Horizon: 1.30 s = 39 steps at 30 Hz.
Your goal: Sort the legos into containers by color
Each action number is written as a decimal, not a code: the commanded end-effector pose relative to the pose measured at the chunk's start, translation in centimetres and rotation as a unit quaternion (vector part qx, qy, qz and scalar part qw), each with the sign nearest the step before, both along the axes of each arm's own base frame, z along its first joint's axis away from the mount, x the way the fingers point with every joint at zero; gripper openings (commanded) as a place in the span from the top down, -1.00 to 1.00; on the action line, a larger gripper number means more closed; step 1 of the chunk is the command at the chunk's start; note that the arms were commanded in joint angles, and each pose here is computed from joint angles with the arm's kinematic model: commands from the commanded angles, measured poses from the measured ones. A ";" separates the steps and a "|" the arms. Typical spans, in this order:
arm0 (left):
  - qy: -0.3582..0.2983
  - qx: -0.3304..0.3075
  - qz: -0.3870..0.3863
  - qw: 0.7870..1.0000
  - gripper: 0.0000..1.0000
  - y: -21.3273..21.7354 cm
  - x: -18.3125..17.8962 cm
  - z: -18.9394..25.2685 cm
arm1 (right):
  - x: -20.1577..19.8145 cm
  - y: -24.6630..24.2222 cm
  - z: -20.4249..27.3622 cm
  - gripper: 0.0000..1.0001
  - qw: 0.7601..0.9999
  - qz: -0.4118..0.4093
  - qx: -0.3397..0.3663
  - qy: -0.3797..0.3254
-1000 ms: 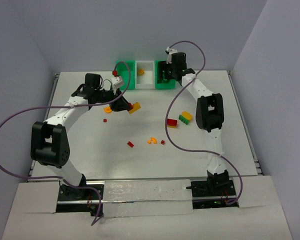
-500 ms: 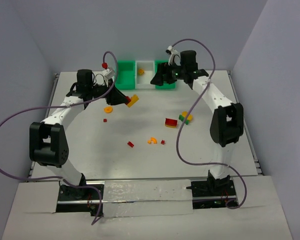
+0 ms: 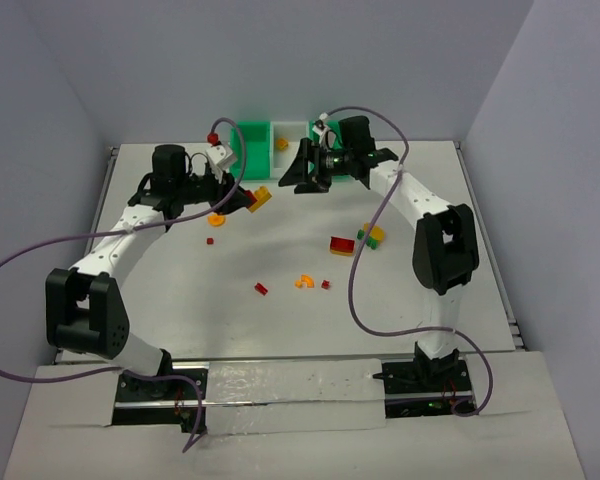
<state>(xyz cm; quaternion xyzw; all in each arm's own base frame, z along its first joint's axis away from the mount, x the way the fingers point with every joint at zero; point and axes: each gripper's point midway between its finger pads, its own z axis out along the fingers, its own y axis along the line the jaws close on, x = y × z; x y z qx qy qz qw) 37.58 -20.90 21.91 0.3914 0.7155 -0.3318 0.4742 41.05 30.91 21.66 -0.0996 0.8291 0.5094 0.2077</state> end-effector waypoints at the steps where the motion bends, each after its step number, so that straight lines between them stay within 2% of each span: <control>1: -0.035 0.033 0.009 0.999 1.00 0.3 -0.1 0.2 | -2.2 2.5 0.6 -0.63 0.997 0.035 0.041 0.062; 11: -0.035 0.046 -0.003 0.998 1.00 -0.6 -0.4 -0.7 | -3.8 4.9 0.3 -0.63 0.992 0.079 0.058 0.077; 16: -0.038 0.042 -0.008 0.998 1.00 -1.1 -0.3 -0.1 | -4.1 5.8 -0.8 -0.51 0.991 0.087 0.045 0.087; 18: -0.038 0.040 -0.009 0.998 1.00 -1.2 -0.3 0.0 | -4.1 5.9 -1.0 -0.39 0.991 0.086 0.043 0.089; 20: -0.037 0.038 -0.013 0.999 1.00 -1.4 -0.5 0.2 | -3.9 5.9 -1.5 -0.18 0.991 0.082 0.039 0.094; 24: -0.035 0.036 -0.015 0.999 1.00 -1.7 -0.6 0.4 | -3.5 6.0 -2.0 0.34 0.992 0.075 0.037 0.099; 25: -0.034 0.035 -0.015 0.999 1.00 -1.7 -0.6 0.5 | -3.5 6.1 -2.0 0.41 0.992 0.074 0.038 0.099; 27: -0.035 0.034 -0.015 0.999 1.00 -1.7 -0.7 0.6 | -3.3 6.0 -2.1 0.76 0.992 0.070 0.037 0.097; 28: -0.035 0.035 -0.014 0.999 1.00 -1.7 -0.6 0.6 | -3.2 6.0 -2.1 0.80 0.992 0.068 0.036 0.097; 30: -0.037 0.036 -0.012 0.999 1.00 -1.6 -0.5 0.7 | -2.9 5.9 -2.6 1.00 0.993 0.059 0.030 0.096; 32: -0.039 0.037 -0.006 0.999 1.00 -1.5 -0.3 1.0 | -2.6 5.6 -3.2 1.00 0.994 0.049 0.020 0.094; 36: -0.054 0.031 0.023 0.998 1.00 -1.2 1.1 2.9 | -1.8 4.2 -5.8 1.00 0.995 0.009 -0.052 0.087; 39: -0.063 0.015 0.063 0.996 1.00 -0.4 3.3 5.0 | -1.2 2.9 -7.3 1.00 0.993 -0.015 -0.094 0.076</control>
